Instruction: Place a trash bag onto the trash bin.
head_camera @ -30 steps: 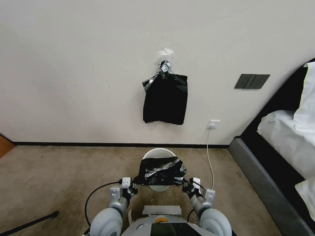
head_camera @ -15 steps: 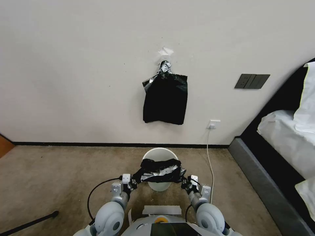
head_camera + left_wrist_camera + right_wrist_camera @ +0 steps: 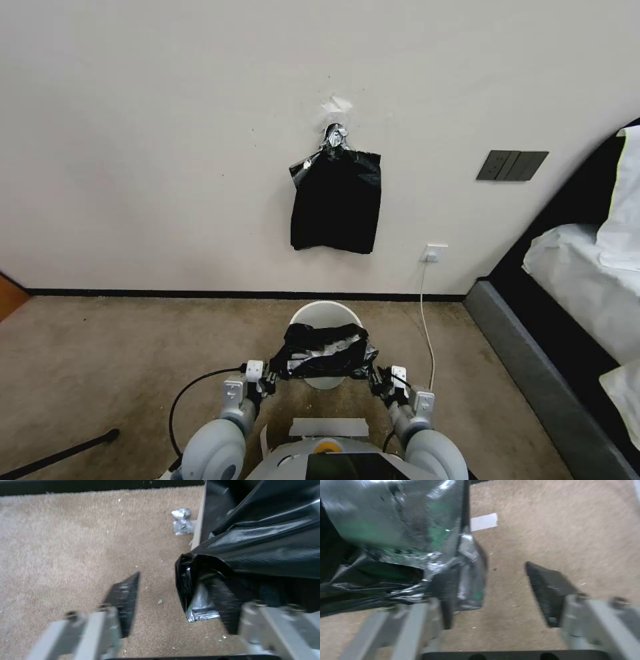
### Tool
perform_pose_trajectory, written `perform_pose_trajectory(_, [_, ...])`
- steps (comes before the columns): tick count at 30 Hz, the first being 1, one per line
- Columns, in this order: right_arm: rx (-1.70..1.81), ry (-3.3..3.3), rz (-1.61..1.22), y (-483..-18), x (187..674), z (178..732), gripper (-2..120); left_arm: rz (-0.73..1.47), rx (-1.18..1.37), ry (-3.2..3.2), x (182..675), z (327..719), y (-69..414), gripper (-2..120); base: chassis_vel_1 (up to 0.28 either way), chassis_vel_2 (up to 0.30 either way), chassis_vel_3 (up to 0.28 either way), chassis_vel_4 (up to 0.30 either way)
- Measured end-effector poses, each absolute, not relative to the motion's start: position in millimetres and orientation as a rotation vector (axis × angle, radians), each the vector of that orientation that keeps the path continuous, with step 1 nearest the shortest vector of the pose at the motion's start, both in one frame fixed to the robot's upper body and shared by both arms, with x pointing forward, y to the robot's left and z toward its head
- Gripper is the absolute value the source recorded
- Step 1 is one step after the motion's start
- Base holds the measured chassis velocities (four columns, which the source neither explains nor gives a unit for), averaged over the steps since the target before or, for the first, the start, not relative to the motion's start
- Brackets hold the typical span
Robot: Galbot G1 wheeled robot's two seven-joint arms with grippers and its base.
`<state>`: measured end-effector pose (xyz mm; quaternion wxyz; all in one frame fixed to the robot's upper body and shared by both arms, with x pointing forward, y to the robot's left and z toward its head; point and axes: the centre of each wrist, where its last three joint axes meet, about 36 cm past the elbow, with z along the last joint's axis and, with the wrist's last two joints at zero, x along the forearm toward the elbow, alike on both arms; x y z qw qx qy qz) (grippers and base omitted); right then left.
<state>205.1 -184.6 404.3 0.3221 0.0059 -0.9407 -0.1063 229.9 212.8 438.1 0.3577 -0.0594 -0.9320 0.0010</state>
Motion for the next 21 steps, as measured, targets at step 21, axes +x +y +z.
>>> perform_pose_trajectory(21, [0.306,-2.849,-0.209,-215.0,202.4,473.9,100,0.138,-0.163,-2.786,187.9,458.5,245.8,100,0.000,0.000,0.000,0.000])
